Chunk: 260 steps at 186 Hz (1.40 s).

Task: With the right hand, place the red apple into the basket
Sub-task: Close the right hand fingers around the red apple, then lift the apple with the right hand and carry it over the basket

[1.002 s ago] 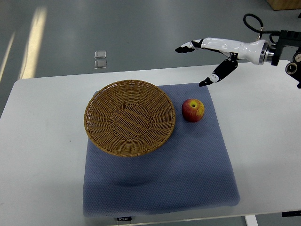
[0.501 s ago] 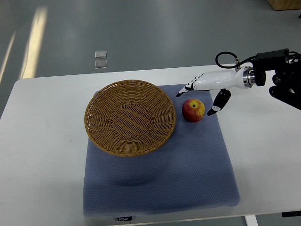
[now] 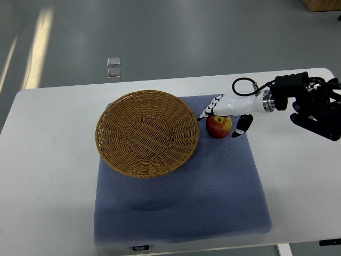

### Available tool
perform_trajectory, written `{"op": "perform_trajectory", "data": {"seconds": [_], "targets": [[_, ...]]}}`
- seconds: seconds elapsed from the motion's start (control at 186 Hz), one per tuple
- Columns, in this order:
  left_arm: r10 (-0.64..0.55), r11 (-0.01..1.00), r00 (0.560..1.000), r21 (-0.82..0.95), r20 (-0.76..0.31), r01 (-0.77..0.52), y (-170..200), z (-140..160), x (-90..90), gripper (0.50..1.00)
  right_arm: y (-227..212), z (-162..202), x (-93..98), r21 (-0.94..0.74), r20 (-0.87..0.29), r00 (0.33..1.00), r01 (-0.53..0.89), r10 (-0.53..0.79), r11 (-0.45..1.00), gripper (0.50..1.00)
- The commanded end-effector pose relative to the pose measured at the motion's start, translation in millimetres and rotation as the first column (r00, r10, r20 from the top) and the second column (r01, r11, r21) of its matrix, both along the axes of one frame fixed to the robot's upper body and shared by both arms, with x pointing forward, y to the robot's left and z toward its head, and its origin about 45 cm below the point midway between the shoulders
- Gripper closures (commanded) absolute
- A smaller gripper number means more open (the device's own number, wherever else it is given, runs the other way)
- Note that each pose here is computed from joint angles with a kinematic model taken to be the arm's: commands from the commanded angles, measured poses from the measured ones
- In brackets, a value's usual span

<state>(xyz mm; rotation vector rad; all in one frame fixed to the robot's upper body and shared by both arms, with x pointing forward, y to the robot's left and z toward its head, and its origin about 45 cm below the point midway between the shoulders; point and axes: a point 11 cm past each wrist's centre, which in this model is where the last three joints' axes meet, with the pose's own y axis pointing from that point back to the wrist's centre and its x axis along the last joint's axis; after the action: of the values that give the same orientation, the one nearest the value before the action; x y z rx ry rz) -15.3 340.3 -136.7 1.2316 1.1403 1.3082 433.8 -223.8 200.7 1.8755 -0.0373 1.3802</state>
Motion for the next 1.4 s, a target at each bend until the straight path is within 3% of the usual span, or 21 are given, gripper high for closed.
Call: {"op": "perform_trajectory", "data": {"seconds": [0.0,0.641,0.781,0.894,0.9,0.959,1.072,1.126,1.131,1.395], "targets": [[0.000,1.000,1.000,0.000,0.000,0.000,0.0,0.0,0.0,0.500,-5.3,-0.8,3.7,-0.004,0.018,1.000,0.016,-0.016,1.000,0.579],[0.000,1.000,1.000,0.000,0.000,0.000,0.1,0.0,0.0,0.500,-6.1,-1.4,3.9,-0.002,0.014,1.000,0.024,-0.024,1.000,0.581],[0.000,1.000,1.000,-0.001,0.000,0.000,-0.5,-0.1,0.0,0.500,-5.9,-4.8,2.0,-0.001,0.006,1.000,0.026,-0.026,1.000,0.630],[0.000,1.000,1.000,0.000,0.000,0.000,0.1,0.0,0.0,0.500,-6.0,-5.5,1.6,-0.001,0.005,1.000,0.026,-0.026,1.000,0.638],[0.000,1.000,1.000,-0.001,0.001,0.000,-0.5,0.0,0.9,0.500,-5.7,-6.8,0.8,-0.003,0.001,1.000,0.024,-0.024,1.000,0.664],[0.000,1.000,1.000,0.000,0.000,0.000,0.1,0.0,0.0,0.500,-4.6,-9.1,-0.5,-0.002,-0.003,1.000,0.023,-0.023,1.000,0.681],[0.000,1.000,1.000,0.000,0.000,0.000,0.1,0.0,0.0,0.500,-4.5,-9.1,-0.6,-0.001,-0.003,1.000,0.021,-0.021,1.000,0.779],[0.000,1.000,1.000,0.000,0.000,0.000,0.1,0.0,0.0,0.500,-4.5,-9.1,-0.6,-0.001,-0.003,1.000,0.021,-0.021,1.000,0.779],[0.000,1.000,1.000,-0.001,0.000,0.000,-0.5,-0.1,0.0,0.500,-4.5,-9.1,-0.6,-0.001,-0.003,1.000,0.021,-0.021,1.000,0.811],[0.000,1.000,1.000,0.000,0.000,0.000,0.1,0.0,0.0,0.500,-3.7,-3.3,2.8,0.001,0.009,1.000,0.023,-0.023,1.000,0.822]]}}
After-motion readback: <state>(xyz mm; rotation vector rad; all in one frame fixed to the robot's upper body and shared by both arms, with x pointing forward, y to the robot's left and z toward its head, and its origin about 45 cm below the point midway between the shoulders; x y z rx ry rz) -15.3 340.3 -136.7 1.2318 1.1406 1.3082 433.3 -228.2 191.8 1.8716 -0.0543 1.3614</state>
